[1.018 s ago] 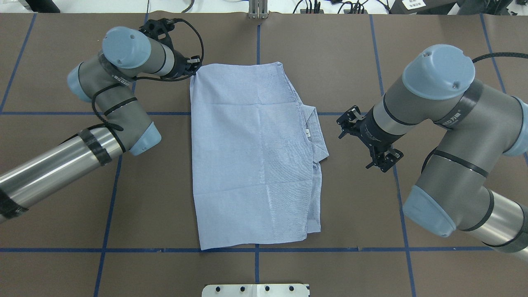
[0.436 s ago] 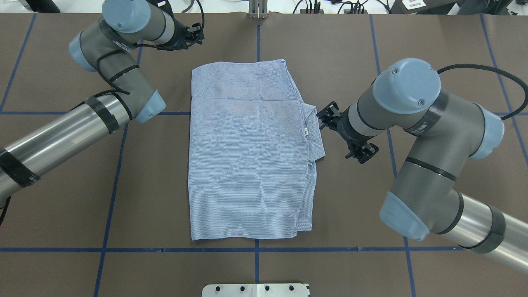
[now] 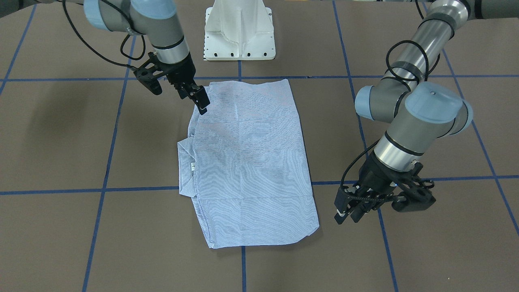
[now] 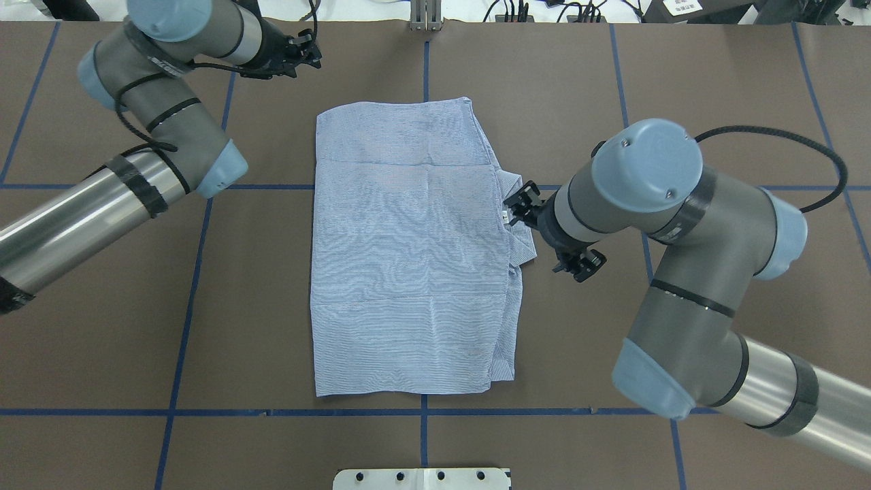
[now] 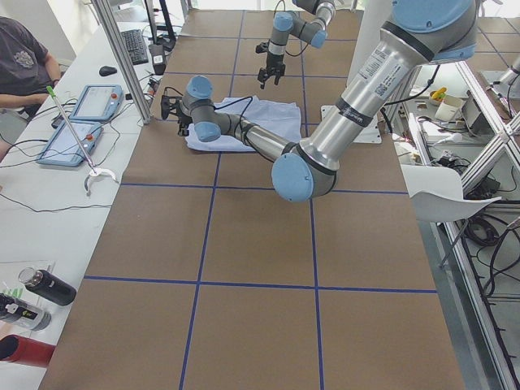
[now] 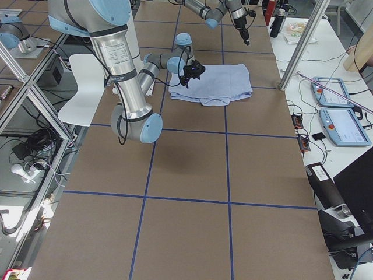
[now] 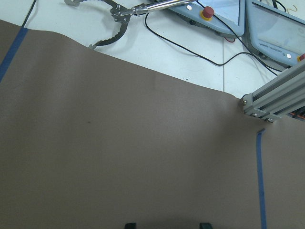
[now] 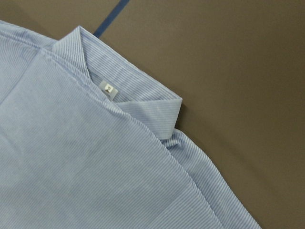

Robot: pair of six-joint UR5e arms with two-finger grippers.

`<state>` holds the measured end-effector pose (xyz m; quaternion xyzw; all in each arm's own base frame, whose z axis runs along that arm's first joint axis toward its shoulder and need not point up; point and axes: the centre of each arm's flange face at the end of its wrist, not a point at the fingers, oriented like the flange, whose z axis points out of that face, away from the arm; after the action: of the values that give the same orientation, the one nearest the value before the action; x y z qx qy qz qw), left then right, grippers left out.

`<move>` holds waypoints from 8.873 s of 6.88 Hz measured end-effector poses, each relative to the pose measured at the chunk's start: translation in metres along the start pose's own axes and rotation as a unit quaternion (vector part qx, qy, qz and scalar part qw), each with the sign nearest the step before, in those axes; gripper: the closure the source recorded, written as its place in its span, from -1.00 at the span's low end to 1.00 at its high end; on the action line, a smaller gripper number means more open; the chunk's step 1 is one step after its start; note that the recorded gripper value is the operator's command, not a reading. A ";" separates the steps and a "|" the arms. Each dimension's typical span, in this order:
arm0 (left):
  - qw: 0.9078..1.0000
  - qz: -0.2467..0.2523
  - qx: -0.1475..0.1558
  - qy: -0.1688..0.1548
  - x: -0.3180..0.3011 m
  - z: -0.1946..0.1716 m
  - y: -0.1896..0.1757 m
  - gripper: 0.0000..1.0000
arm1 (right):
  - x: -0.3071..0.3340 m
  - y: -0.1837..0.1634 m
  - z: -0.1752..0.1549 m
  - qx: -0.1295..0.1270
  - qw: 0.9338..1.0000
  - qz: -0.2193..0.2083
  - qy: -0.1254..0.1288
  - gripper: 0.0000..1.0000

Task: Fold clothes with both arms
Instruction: 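Move the right gripper to the shirt corner nearest the robot while the left arm withdraws, then lower the left gripper to the other shirt corner nearest the robot, then grasp both near corners of the shirt with the left and right grippers, then lift the near edge with both grippers and fold it over onto the far edge, then open both grippers and raise them off the folded shirt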

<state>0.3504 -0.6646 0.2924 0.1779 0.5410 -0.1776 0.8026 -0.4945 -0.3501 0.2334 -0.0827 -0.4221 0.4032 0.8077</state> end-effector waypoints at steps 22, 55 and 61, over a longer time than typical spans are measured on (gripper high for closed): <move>0.996 -0.077 -0.022 0.038 -0.013 -0.050 0.075 -0.09 | 0.075 0.093 0.036 -0.004 0.995 0.086 0.048 1.00; 0.981 -0.186 -0.040 -0.029 0.089 -0.080 0.158 1.00 | -0.100 -0.081 -0.054 0.046 0.988 0.147 -0.018 1.00; 0.983 -0.183 -0.008 -0.032 0.052 0.058 0.091 1.00 | -0.209 -0.162 0.075 0.059 0.995 0.074 0.021 0.14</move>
<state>0.4588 -0.6174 0.2724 0.0637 0.5401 -0.3228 0.7746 -0.5225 -0.6232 0.2289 -0.0740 -0.3735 0.4842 0.7878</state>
